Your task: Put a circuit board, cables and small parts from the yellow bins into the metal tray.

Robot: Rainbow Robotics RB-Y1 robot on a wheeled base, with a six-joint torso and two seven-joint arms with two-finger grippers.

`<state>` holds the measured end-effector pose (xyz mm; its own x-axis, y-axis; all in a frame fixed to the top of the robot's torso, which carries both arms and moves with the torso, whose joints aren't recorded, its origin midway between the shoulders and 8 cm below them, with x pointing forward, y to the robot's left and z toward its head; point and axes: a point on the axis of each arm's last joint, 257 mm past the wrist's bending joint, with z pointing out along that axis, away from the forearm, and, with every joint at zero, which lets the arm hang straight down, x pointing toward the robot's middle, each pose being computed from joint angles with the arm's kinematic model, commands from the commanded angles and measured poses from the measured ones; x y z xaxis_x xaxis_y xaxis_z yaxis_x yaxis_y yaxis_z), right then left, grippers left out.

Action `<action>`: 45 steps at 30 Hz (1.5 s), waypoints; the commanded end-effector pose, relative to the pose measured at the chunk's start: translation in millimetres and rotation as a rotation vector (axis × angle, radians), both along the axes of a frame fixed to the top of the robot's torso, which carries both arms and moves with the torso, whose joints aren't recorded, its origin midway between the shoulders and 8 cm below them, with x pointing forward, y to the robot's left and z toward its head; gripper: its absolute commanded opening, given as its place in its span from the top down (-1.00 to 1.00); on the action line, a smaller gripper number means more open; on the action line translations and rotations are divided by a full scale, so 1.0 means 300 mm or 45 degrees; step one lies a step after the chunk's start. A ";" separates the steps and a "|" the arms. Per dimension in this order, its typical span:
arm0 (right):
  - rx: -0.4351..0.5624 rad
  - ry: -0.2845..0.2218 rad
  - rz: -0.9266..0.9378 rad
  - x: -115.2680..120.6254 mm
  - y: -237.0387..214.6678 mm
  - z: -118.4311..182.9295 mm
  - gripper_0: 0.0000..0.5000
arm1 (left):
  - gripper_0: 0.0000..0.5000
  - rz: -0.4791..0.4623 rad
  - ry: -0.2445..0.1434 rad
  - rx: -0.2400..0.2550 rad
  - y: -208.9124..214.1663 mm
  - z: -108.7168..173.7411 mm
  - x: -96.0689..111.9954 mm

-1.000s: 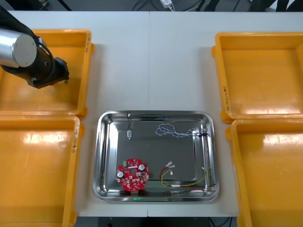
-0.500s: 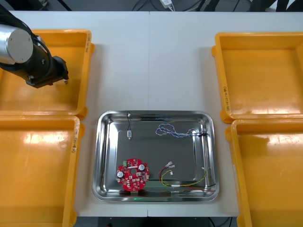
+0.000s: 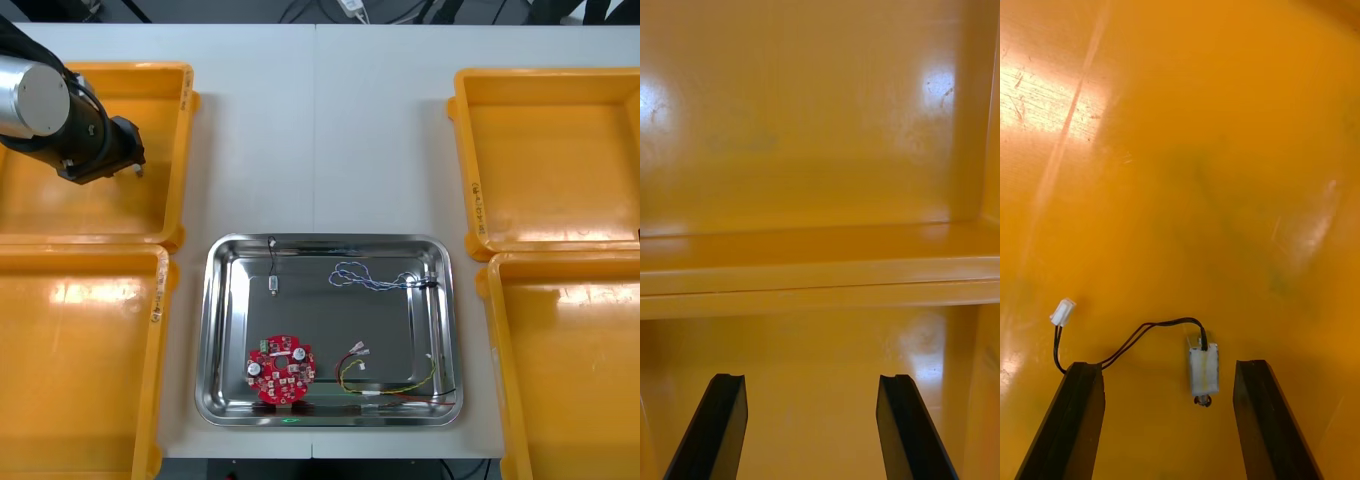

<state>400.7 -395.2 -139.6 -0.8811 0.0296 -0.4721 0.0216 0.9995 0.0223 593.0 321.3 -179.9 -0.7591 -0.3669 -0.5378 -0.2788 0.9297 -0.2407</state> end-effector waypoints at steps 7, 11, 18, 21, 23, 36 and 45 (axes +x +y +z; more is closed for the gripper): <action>-0.008 -0.051 0.037 -0.008 0.005 0.005 -1.00 | -1.00 -0.089 -0.041 0.028 -0.048 -0.005 0.037; -0.013 -0.058 0.040 -0.007 0.011 0.002 -1.00 | -1.00 -0.094 -0.033 0.037 -0.052 -0.022 0.035; -0.015 -0.079 0.048 0.006 0.013 0.011 -1.00 | 0.11 -0.112 -0.019 0.060 -0.054 -0.047 0.026; -0.014 -0.098 0.051 0.016 0.014 0.019 -1.00 | 1.00 -0.116 -0.019 0.062 -0.055 -0.049 0.025; -0.020 -0.105 0.048 0.020 0.009 0.021 -1.00 | 1.00 -0.113 -0.019 0.061 -0.053 -0.049 0.025; -0.022 -0.120 0.057 0.023 0.004 0.033 -1.00 | 1.00 -0.102 0.024 0.125 0.015 -0.008 -0.016; -0.025 -0.121 0.060 0.023 0.003 0.035 -1.00 | 1.00 -0.106 0.062 0.210 0.075 0.136 -0.102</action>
<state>406.0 -390.5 -142.5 -0.8585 0.0229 -0.5123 0.0061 0.9994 0.0344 566.0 327.9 -178.4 -0.8135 -0.3068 -0.4940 -0.2722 0.9516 -0.1428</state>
